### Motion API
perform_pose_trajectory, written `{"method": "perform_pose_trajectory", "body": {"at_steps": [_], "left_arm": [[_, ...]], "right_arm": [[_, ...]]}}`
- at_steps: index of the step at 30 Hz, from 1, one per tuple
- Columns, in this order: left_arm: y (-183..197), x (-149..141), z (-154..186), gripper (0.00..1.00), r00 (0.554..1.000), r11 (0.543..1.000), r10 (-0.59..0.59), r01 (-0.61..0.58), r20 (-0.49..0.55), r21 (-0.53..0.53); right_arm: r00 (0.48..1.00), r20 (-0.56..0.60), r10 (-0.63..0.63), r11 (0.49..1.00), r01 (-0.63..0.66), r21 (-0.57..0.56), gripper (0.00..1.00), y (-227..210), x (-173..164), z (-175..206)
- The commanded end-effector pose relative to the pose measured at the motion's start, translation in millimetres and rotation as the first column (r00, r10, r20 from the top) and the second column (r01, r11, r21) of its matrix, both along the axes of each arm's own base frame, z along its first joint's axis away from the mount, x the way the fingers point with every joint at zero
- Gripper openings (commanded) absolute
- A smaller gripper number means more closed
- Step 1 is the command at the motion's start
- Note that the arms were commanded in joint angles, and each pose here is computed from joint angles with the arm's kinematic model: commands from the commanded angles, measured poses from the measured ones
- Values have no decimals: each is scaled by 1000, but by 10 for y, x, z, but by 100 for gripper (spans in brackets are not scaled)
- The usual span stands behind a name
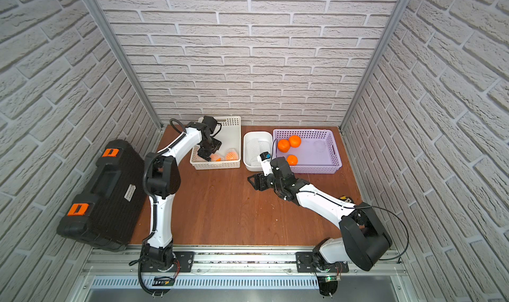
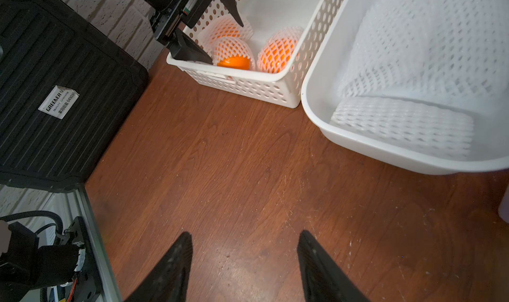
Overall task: Remove foam nets from oranges
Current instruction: Pick up the orange from the basket.
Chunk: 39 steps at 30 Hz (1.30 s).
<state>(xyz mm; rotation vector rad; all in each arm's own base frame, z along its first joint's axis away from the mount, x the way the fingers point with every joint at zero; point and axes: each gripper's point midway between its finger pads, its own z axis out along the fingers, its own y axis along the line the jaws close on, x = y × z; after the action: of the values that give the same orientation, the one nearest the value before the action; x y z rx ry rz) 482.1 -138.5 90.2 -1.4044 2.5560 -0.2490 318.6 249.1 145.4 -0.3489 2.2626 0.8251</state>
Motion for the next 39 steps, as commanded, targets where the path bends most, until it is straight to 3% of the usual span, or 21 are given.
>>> {"method": "perform_pose_trajectory", "body": {"at_steps": [1,11,21,26,32,39], "left_arm": [[25,-36,-53,74,997,998,-57,57,-44,-4],[101,-246,-57,80,991,992,-94,102,-97,75],[-22,-226,-242,83,986,991,-126,130,-112,26],[-17,-217,-208,76,990,994,-100,103,-100,30],[-104,-165,-219,74,995,998,-65,65,-73,-8],[-214,-61,-237,73,993,994,-105,103,-46,-41]], "right_arm": [[999,37,17,1000,-17,18,62,67,36,141],[999,36,16,1000,-17,17,62,68,42,146],[999,31,15,1000,-16,15,62,69,43,139],[1000,28,13,1000,-13,12,62,67,48,126],[1000,27,11,1000,-11,10,61,66,55,125],[1000,24,7,1000,-7,5,61,55,56,114]]}}
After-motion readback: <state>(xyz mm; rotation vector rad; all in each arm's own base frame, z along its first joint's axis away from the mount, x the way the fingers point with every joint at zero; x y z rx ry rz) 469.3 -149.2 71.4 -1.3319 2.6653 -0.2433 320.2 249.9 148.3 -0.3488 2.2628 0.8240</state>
